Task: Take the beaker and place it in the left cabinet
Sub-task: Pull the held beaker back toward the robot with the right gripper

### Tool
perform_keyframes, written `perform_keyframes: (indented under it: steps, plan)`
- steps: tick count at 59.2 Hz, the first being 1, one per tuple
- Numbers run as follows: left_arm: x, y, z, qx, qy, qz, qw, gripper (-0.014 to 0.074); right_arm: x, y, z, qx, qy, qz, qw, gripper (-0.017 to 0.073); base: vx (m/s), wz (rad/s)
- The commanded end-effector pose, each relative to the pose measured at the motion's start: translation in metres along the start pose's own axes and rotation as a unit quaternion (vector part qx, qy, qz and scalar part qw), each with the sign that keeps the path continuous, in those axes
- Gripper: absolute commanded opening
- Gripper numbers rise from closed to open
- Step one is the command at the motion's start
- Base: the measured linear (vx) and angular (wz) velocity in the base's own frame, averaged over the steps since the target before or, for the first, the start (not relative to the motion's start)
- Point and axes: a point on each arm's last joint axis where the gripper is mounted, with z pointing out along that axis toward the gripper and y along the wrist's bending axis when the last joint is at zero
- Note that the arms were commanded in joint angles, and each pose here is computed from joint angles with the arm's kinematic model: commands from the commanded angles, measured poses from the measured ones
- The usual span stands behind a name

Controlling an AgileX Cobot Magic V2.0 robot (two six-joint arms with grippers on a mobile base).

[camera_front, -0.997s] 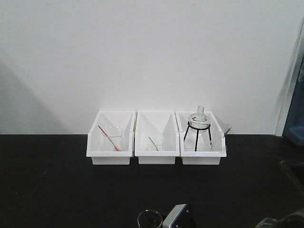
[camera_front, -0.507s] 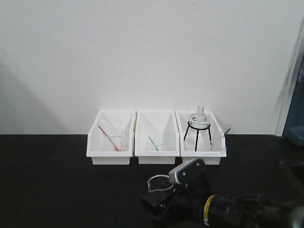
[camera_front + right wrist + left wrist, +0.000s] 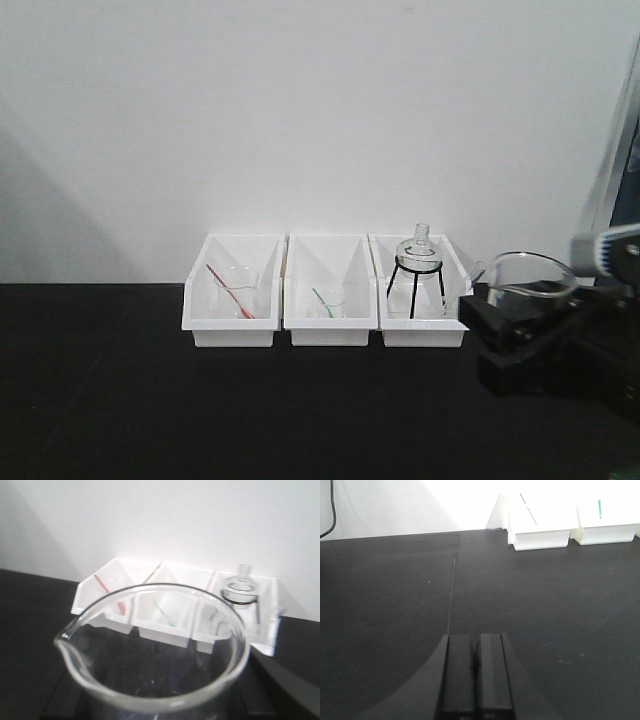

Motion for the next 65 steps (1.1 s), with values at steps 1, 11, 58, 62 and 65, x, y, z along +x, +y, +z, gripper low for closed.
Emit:
perform_keyframes:
  steps: [1,11,58,62,65]
  plan:
    - [-0.012,-0.001,-0.002,0.008,-0.051,-0.003,0.999,0.0004,-0.008,-0.005,-0.029,0.019,-0.036,0.004,0.999,-0.0004,0.00,0.00]
    - [-0.012,-0.001,-0.002,0.008,-0.051,-0.003,0.999,0.0004,0.000,-0.010,-0.058,0.039,-0.055,0.020,0.998,-0.0004,0.00,0.00]
    - [-0.012,-0.001,-0.002,0.008,-0.051,-0.003,0.999,0.0004,-0.002,-0.011,-0.070,0.039,-0.074,0.020,0.996,-0.0003,0.00,0.00]
    - [-0.012,-0.001,-0.002,0.008,-0.051,-0.003,0.999,0.0004,-0.002,-0.011,-0.070,0.039,-0.074,0.020,0.996,-0.0003,-0.01,0.03]
    - [-0.012,-0.001,-0.002,0.008,-0.051,-0.003,0.999,0.0004,-0.002,-0.011,-0.070,0.039,-0.074,0.020,0.996,-0.0003,-0.02,0.07]
